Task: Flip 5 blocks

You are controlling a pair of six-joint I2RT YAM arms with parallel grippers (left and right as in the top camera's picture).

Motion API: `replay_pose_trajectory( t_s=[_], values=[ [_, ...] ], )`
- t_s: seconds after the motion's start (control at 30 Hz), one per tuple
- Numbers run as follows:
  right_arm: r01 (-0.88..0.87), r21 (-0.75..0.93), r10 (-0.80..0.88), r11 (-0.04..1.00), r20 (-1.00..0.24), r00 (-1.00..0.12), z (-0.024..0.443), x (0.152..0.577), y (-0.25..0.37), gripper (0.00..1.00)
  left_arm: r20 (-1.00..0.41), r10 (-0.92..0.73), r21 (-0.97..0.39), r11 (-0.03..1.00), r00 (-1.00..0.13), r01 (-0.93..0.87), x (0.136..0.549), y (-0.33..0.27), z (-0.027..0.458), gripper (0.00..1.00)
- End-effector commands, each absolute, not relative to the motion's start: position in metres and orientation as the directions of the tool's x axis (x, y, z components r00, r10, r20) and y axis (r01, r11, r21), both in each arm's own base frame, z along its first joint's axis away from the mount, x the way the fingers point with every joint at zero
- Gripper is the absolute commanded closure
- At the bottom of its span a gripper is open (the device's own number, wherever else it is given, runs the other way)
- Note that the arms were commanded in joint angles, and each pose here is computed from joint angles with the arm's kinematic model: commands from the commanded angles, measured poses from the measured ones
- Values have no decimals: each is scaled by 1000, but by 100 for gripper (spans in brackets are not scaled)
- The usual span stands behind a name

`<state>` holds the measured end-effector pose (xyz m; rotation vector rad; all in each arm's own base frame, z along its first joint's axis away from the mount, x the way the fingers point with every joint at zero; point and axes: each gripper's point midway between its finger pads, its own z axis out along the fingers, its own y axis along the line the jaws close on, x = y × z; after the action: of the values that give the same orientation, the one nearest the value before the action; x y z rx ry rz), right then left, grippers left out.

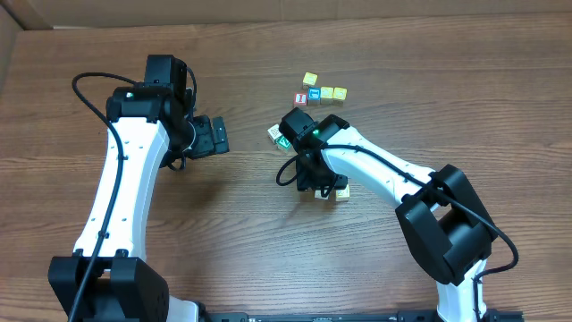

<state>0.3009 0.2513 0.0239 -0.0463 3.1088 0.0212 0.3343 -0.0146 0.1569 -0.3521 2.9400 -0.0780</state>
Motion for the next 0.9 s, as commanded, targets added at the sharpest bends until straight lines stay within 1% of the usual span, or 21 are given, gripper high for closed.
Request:
replay_pose_trajectory(
  t_s=[0.0,0.23,0.4,0.53,0.57,0.77,0.8,0.87],
  values=[
    [-39,78,-30,996,-120,-992,53,318,265,43,-186,-256,-73,966,-949,-247,340,-12,161,0],
    [-42,111,-21,993,-186,-982,57,334,275,43,-186,-256,-73,966,-949,-247,340,-12,161,0],
    [-44,119,-19,992,-202,-979,58,337,277,44,-186,-256,-73,966,-949,-247,340,-12,161,0],
    [-44,120,-19,992,-202,-979,58,337,277,56,-186,-256,-73,966,-949,-247,340,-12,161,0],
    [-44,121,-19,992,-203,-979,58,338,277,58,-186,-256,-73,966,-949,-247,340,-12,161,0],
    [-44,125,-18,991,-208,-978,58,339,279,91,-186,-256,-73,966,-949,-246,340,-12,161,0],
    [-43,117,-19,992,-198,-980,56,336,276,95,-186,-256,-73,966,-949,-247,340,-12,161,0],
    [-42,107,-21,993,-186,-982,52,333,273,96,-186,-256,-73,966,-949,-247,340,-12,161,0]
  ],
)
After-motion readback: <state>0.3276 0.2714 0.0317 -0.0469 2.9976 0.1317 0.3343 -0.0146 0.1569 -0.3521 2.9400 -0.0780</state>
